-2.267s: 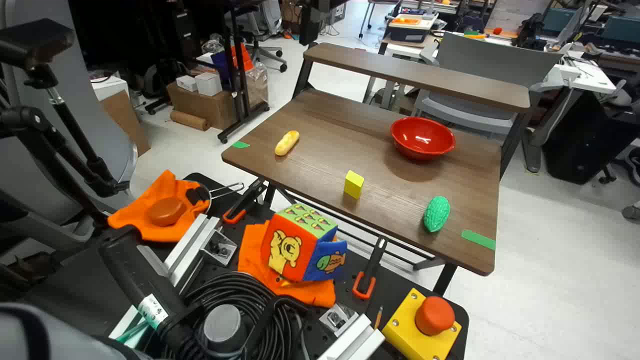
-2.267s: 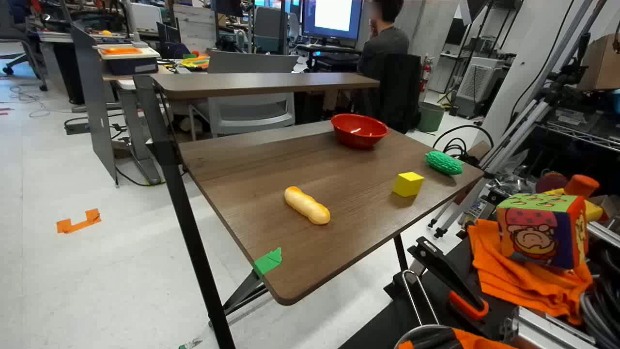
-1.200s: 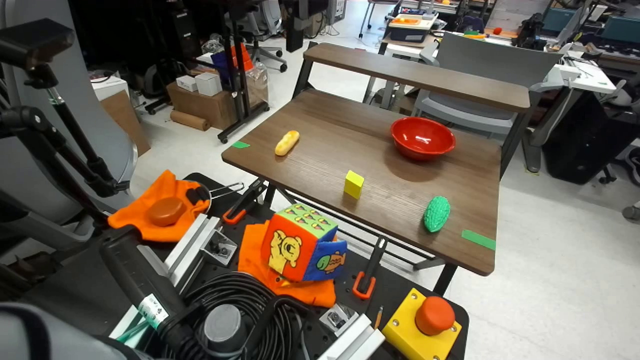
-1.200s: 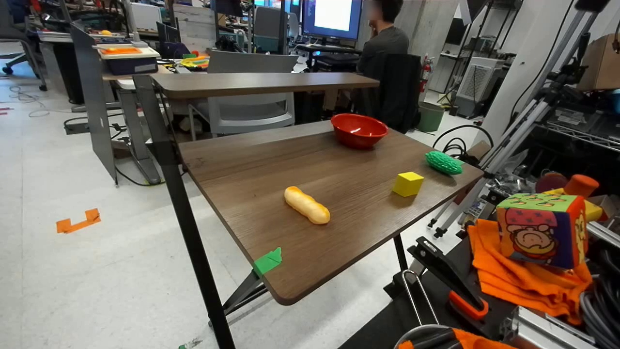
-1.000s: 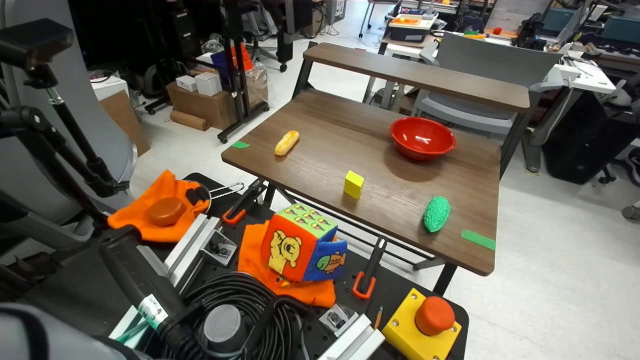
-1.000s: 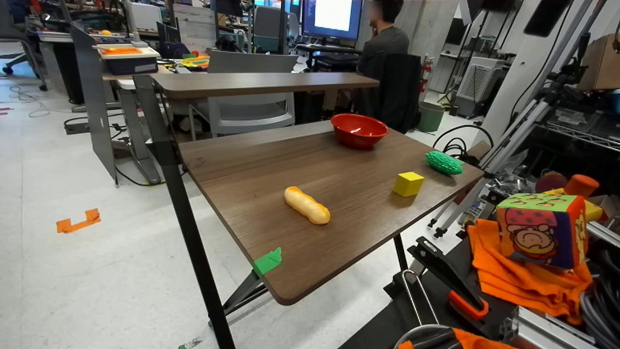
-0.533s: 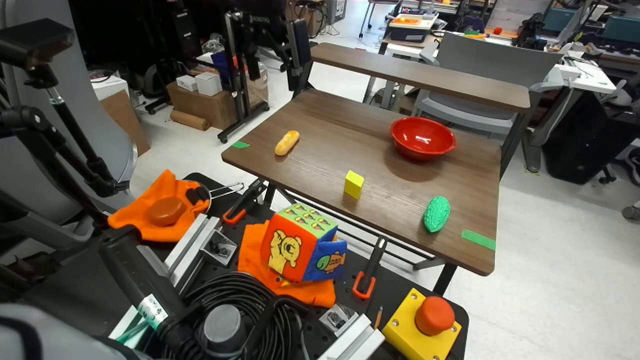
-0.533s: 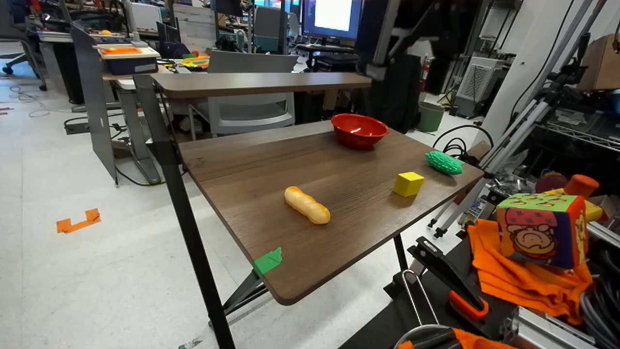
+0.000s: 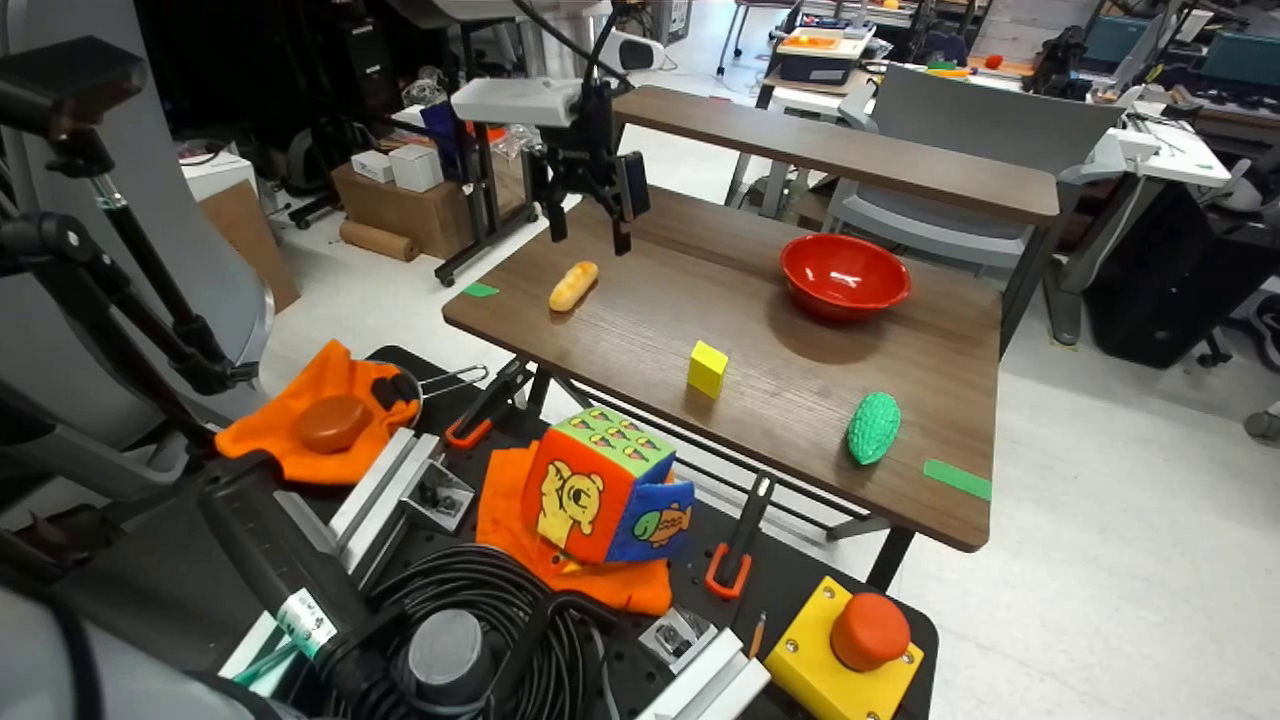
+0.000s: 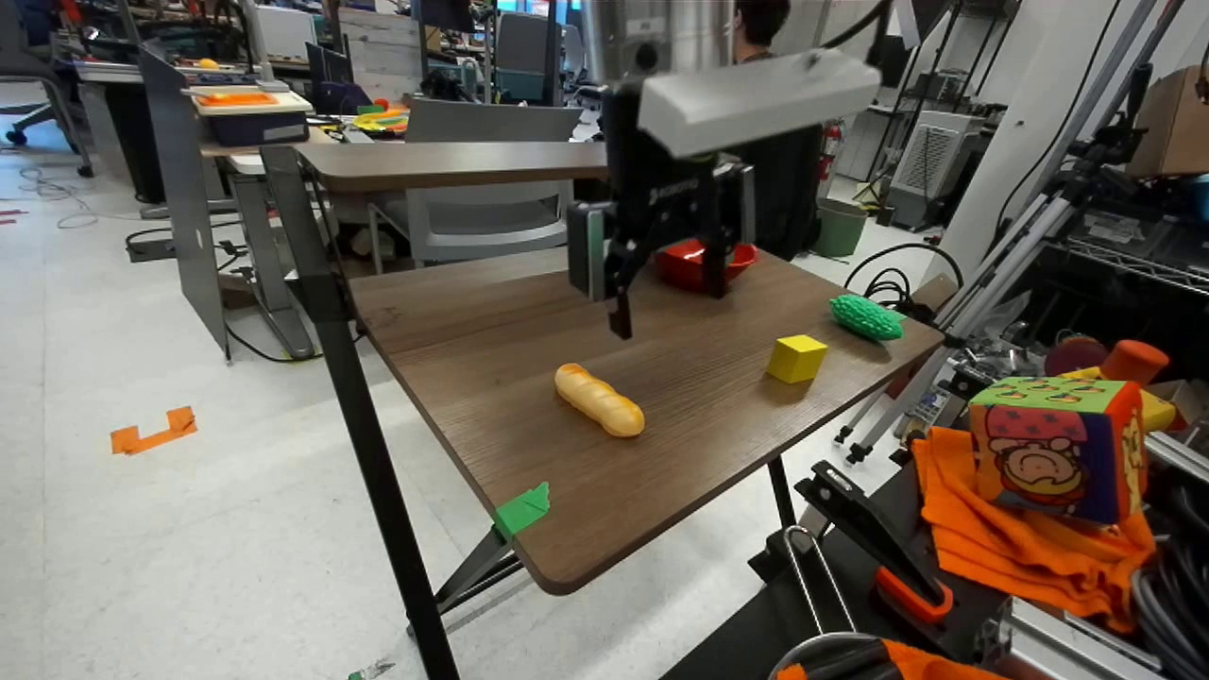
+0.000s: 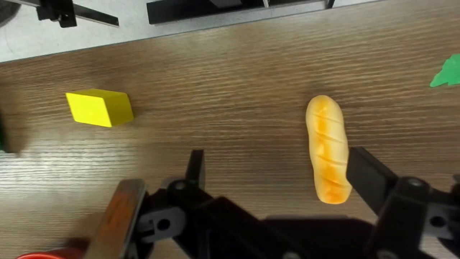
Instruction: Move the plastic bread to the right.
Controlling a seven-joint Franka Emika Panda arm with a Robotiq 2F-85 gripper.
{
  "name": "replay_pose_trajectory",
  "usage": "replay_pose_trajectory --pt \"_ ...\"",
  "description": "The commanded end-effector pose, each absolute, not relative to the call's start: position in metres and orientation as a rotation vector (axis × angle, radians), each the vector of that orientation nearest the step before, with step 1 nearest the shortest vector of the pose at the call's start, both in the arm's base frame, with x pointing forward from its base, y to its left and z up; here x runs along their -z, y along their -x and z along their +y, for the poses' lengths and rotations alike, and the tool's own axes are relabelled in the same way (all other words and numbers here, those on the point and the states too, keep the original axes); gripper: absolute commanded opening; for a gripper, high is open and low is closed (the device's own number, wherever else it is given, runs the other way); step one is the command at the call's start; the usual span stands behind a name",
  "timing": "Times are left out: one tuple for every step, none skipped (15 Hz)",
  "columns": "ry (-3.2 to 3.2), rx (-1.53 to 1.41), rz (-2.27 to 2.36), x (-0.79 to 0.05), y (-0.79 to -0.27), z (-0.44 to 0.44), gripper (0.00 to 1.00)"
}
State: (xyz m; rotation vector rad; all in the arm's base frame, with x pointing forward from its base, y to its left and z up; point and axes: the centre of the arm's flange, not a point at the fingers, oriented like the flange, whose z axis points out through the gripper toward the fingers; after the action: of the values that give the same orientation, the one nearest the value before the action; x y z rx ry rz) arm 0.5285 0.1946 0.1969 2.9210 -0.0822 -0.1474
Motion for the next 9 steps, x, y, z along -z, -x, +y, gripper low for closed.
replay_pose_trajectory --pt "-2.901 0.231 -0.091 -0.170 -0.569 0.227 1.00" --pt "-2.900 0.236 -0.094 -0.165 -0.572 0.233 1.00" --pt "-2.901 0.252 -0.089 -0.161 -0.575 0.238 1.00" --pt "-2.901 0.267 -0.087 -0.156 -0.578 0.242 1.00" --pt "-2.886 0.283 -0.080 -0.151 -0.580 0.245 1.00" --pt "-2.866 0.294 -0.083 -0.144 -0.581 0.247 1.00" --pt "-2.846 0.310 -0.076 -0.139 -0.583 0.248 1.00" --pt "-2.828 0.326 -0.071 -0.133 -0.583 0.248 1.00" --pt "-2.804 0.338 -0.061 -0.128 -0.583 0.249 1.00"
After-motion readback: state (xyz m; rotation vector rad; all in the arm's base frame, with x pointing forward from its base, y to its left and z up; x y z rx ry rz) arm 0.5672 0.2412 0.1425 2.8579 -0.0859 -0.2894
